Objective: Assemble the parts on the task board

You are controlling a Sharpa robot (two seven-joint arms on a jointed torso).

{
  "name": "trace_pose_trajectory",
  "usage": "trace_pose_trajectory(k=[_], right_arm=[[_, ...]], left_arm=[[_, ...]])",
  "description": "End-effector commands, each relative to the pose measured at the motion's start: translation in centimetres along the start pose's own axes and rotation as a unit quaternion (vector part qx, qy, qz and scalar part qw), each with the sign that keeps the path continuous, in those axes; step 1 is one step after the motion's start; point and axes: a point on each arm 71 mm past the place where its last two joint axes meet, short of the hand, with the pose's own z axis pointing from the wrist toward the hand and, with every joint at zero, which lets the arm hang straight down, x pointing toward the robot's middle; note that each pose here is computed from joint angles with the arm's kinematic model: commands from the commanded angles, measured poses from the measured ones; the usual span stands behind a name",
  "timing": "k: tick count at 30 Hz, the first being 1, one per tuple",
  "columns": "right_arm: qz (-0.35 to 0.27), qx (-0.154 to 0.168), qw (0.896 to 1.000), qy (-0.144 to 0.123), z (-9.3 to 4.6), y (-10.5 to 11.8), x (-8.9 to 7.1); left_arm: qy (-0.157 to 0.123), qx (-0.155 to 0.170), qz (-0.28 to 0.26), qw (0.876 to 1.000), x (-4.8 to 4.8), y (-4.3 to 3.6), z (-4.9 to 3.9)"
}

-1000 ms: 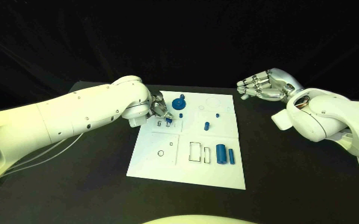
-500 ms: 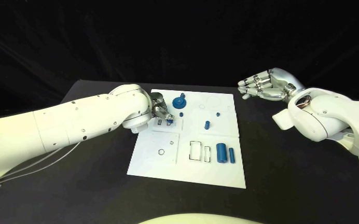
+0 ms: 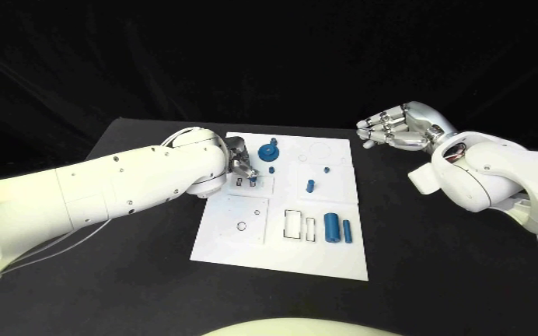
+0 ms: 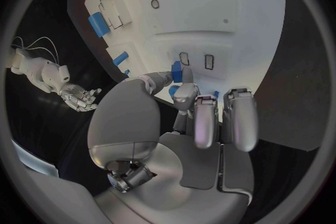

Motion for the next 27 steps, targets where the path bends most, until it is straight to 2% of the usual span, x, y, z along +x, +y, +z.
trace_pose_trajectory(k=[1, 15, 27], right_arm=[[0.003, -0.006, 1.000, 0.001, 0.0, 0.1, 0.1], [0.003, -0.007, 1.000, 0.001, -0.1, 0.0, 0.1], [0.004, -0.006, 1.000, 0.001, -0.1, 0.0, 0.1]], left_arm=[[-0.004, 0.001, 0.031, 1.000, 0.00, -0.11, 0.08], [0.009, -0.006, 0.040, 0.999, 0.55, 0.11, 0.49], [0.026, -0.003, 0.045, 0.999, 1.21, -0.04, 0.50]])
